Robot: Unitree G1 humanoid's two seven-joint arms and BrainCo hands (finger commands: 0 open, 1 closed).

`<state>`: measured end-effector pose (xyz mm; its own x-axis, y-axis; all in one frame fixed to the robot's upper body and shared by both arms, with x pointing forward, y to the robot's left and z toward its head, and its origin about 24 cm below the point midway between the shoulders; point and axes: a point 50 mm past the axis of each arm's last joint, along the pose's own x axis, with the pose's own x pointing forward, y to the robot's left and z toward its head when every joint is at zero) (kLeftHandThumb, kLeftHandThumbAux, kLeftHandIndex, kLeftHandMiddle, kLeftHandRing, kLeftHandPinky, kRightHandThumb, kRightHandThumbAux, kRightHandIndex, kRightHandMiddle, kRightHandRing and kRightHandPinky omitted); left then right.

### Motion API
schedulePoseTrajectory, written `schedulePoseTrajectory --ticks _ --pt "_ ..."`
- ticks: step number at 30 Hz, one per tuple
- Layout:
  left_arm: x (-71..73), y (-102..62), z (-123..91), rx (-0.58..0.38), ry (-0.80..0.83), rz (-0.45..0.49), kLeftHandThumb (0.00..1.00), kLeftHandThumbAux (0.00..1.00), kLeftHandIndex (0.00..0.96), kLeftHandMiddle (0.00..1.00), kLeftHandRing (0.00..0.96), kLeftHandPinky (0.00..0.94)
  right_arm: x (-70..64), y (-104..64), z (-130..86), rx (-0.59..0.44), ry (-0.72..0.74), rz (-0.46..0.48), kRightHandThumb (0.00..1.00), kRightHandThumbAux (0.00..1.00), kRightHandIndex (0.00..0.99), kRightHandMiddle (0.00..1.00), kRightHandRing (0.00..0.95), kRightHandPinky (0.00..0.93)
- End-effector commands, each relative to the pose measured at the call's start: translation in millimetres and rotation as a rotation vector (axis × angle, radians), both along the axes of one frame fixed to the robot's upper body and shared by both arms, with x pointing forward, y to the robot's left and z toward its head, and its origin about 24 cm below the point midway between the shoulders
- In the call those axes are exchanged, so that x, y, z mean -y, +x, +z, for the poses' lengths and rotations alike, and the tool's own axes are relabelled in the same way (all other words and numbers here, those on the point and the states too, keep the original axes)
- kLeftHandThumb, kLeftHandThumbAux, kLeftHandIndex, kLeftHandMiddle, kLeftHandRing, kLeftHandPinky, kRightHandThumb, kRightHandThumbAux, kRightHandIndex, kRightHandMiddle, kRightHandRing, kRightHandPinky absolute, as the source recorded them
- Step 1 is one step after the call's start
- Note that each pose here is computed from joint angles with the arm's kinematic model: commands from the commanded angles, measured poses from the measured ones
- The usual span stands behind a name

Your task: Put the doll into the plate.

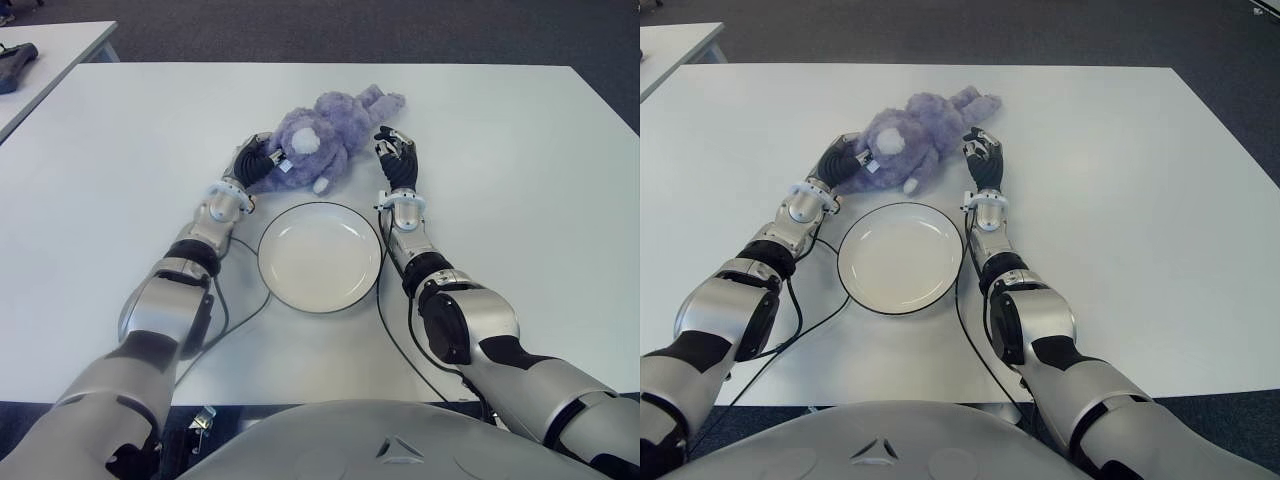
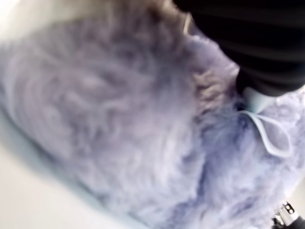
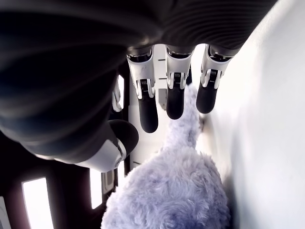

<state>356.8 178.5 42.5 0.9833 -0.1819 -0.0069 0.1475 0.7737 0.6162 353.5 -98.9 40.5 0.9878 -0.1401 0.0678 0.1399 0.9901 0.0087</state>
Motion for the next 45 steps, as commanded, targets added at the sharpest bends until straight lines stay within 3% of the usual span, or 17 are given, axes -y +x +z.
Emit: schedulePoseTrajectory --ticks 1,7,16,27,38,45 --pt "-4.6 -25.1 -48.5 -0.192 0.048 0.085 0.702 0.693 0.443 0.821 0.814 0.851 -19.1 -68.4 -95.3 -0.434 0.069 -0.002 0.717 0.724 0.420 0.219 0.137 0.153" --pt "-11.8 -24.0 -51.5 -0.211 -0.008 0.246 0.722 0.696 0.444 0.852 0.848 0.876 -18.9 -68.3 -95.9 -0.443 0.070 0.000 0.718 0.724 0.421 0.228 0.149 0.164" --pt "-13.1 -23.2 -50.8 -0.191 -0.082 0.355 0.732 0.697 0.443 0.873 0.869 0.886 -19.1 -68.3 -96.1 -0.448 0.067 -0.002 0.720 0.724 0.422 0.239 0.159 0.171" --pt "-21.6 -19.1 -41.6 -0.144 -0.147 0.402 0.744 0.695 0.443 0.861 0.858 0.869 -20.4 -68.5 -95.9 -0.446 0.086 -0.007 0.722 0.724 0.421 0.235 0.182 0.212" --pt "-36.8 -5.4 -12.1 -0.029 -0.160 0.418 0.744 0.695 0.443 0.857 0.851 0.858 -21.8 -68.9 -96.8 -0.459 0.083 0.006 0.727 0.724 0.422 0.233 0.235 0.262" --pt "-37.6 0.7 4.5 0.043 -0.145 0.404 0.744 0.695 0.443 0.859 0.851 0.860 -22.2 -69.1 -97.6 -0.468 0.081 0.014 0.727 0.724 0.422 0.226 0.221 0.228"
